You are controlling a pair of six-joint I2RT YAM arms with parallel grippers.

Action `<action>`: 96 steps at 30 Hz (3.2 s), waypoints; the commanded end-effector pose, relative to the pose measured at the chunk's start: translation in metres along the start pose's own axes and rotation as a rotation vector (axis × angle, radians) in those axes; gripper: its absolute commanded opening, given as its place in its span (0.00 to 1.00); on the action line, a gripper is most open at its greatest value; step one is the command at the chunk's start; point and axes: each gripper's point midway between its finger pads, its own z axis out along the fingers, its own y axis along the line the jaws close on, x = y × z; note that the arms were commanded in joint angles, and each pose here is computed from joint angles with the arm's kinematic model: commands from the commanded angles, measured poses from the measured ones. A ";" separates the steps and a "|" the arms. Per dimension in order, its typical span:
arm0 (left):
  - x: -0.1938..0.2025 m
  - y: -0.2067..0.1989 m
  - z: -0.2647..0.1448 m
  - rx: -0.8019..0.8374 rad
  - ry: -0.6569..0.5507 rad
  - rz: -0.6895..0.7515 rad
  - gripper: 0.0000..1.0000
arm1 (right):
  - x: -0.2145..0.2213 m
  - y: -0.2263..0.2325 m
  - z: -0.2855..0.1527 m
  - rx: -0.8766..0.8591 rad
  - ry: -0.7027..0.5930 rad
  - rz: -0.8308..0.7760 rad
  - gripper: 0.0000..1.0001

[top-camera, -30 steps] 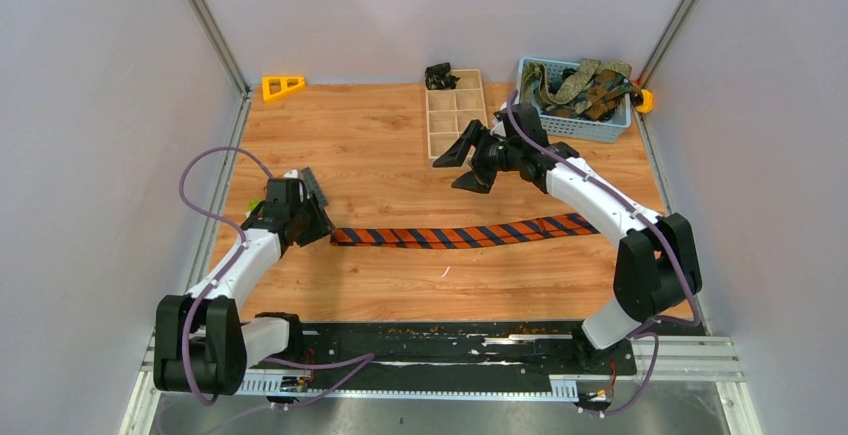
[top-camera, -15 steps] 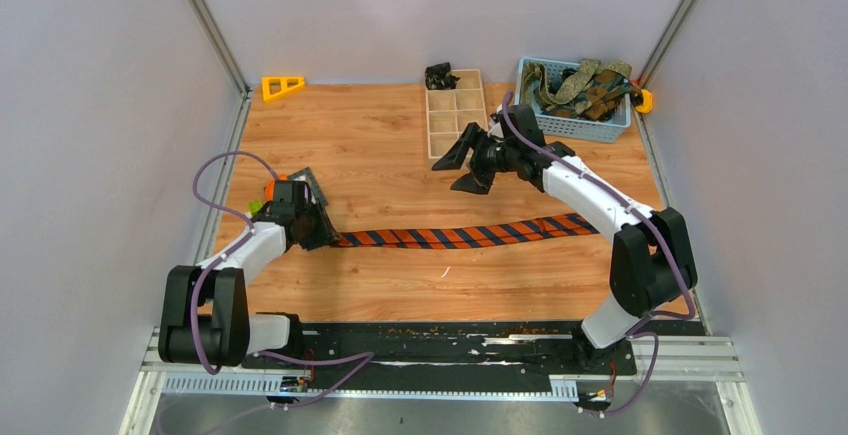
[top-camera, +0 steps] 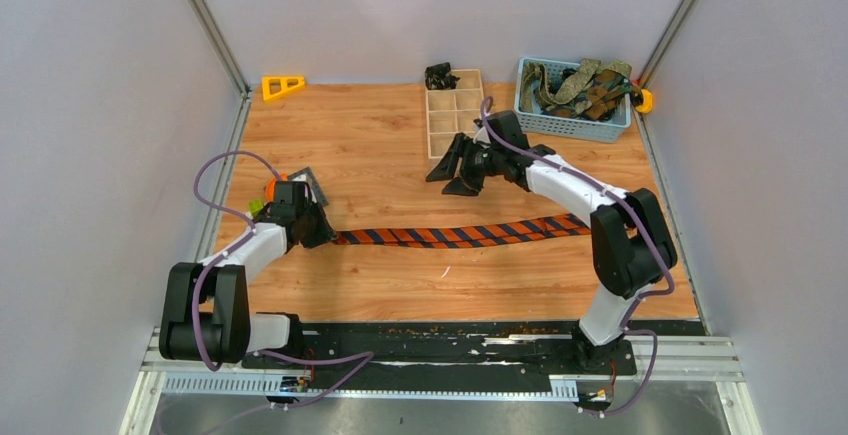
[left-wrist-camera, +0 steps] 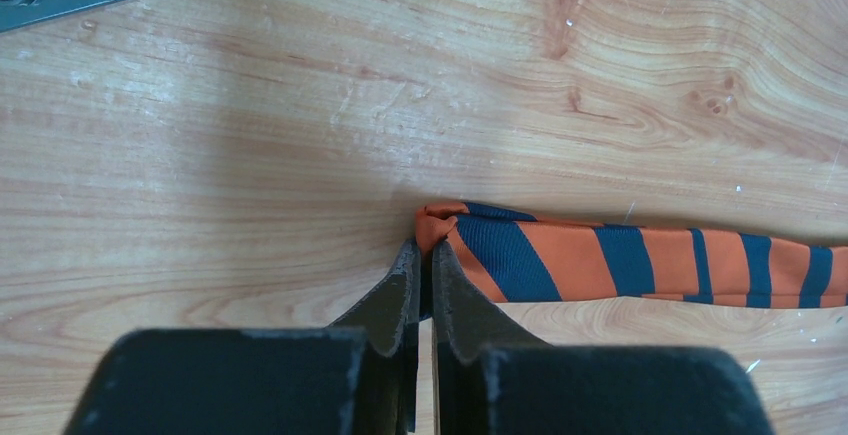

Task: Roll the ties
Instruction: Roll the tie at the center of the board.

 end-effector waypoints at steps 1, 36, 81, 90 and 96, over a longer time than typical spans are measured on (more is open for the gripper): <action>-0.013 -0.002 -0.004 -0.001 -0.031 0.036 0.00 | 0.014 0.035 0.028 -0.116 0.025 -0.244 0.50; -0.044 -0.022 -0.036 0.012 -0.084 0.036 0.00 | 0.112 0.054 0.201 -0.148 0.252 -0.385 0.00; -0.036 -0.050 -0.029 0.097 0.011 0.076 0.00 | 0.111 0.054 0.232 -0.212 0.285 -0.352 0.00; -0.031 -0.052 -0.021 0.084 0.028 0.095 0.00 | 0.097 0.066 0.202 -0.229 0.254 -0.349 0.00; -0.030 -0.054 -0.021 0.082 0.029 0.100 0.00 | 0.082 0.077 0.181 -0.235 0.216 -0.364 0.00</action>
